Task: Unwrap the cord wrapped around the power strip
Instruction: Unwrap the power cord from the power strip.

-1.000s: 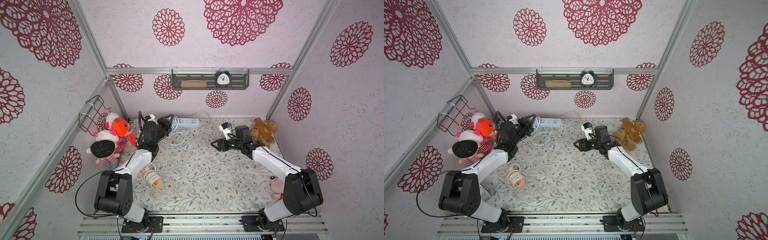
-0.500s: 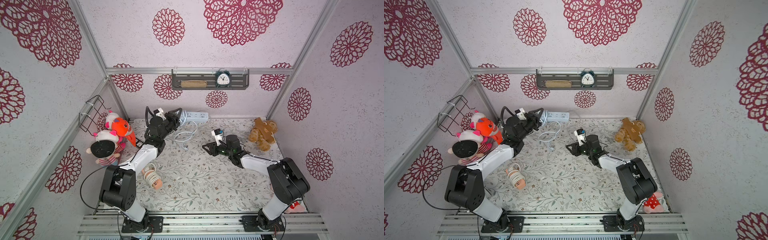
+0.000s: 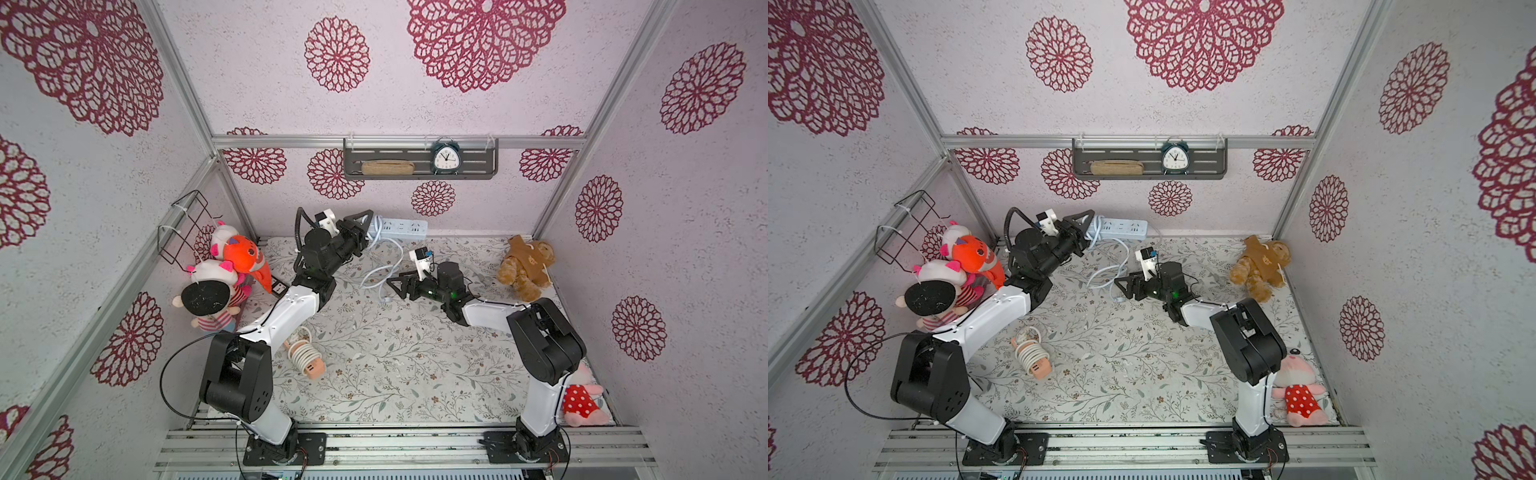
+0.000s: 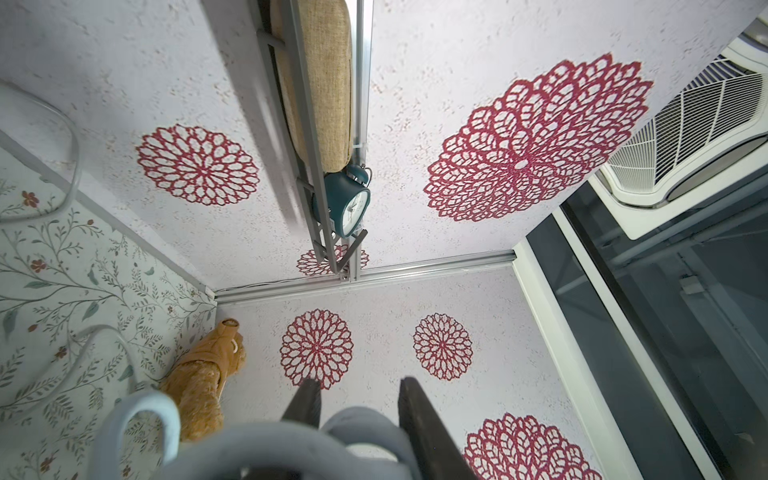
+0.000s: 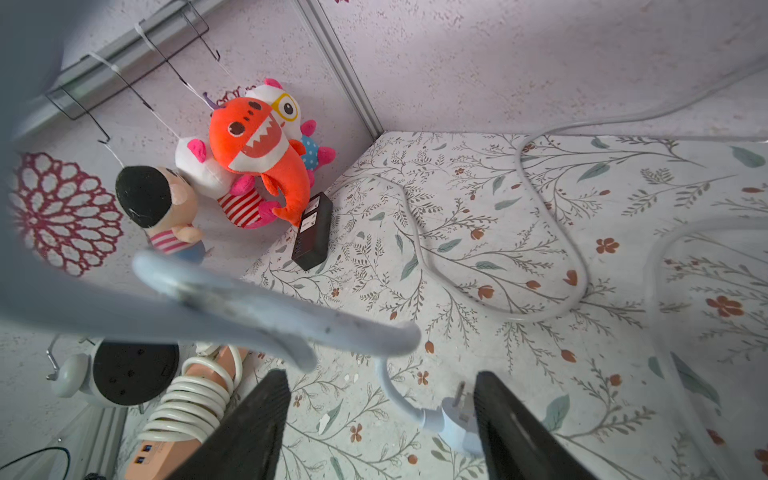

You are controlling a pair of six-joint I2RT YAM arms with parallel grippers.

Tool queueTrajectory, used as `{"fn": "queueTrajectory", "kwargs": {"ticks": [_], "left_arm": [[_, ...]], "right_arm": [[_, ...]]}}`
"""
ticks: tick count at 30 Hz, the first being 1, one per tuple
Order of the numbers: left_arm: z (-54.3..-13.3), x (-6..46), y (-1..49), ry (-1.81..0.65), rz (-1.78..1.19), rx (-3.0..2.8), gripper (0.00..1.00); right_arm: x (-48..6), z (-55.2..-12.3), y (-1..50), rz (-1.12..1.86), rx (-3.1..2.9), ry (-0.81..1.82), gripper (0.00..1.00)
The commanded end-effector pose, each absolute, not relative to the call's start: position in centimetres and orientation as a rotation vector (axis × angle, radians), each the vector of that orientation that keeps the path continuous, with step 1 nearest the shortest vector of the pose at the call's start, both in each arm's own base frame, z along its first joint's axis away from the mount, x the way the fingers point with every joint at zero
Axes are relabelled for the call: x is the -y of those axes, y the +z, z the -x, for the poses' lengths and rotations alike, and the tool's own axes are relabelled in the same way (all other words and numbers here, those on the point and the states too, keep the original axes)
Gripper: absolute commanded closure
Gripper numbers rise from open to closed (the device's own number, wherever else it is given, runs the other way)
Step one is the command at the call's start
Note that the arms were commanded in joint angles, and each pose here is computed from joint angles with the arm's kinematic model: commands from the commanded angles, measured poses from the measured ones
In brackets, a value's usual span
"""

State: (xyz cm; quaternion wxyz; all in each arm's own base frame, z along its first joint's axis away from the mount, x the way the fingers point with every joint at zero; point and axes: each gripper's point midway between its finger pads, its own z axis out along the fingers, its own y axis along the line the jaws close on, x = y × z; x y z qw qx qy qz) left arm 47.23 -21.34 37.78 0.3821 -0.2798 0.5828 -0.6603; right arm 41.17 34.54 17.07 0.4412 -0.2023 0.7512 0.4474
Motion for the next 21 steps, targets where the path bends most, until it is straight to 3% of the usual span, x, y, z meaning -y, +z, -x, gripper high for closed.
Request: {"fn": "queueTrajectory", "kwargs": {"ticks": [1, 6, 12, 16, 19, 21], "left_arm": [[-46.4, 21.6, 42.1, -1.747, 0.63, -1.389, 1.0], [-47.0, 21.5, 40.4, -1.723, 0.672, -1.421, 1.0], [-47.4, 22.8, 39.7, -1.777, 0.674, -1.416, 1.0], [-47.1, 23.7, 39.5, -1.782, 0.666, -1.437, 1.0], [-47.0, 23.6, 39.1, -1.715, 0.668, -1.461, 1.0], [-46.9, 23.3, 38.5, -1.614, 0.671, -1.486, 1.0]], "right_arm": [[-34.9, -40.5, 18.7, 0.516, -1.813, 1.136, 0.4], [-31.0, -38.6, 21.0, 0.525, -1.822, 1.02, 0.45], [-29.2, -38.2, 25.2, 0.491, -1.779, 0.995, 0.26], [-29.1, -38.9, 28.2, 0.471, -1.713, 0.966, 0.23], [-29.0, -38.4, 30.6, 0.445, -1.658, 0.993, 0.29], [-29.2, -37.8, 31.9, 0.409, -1.655, 1.026, 0.43]]}}
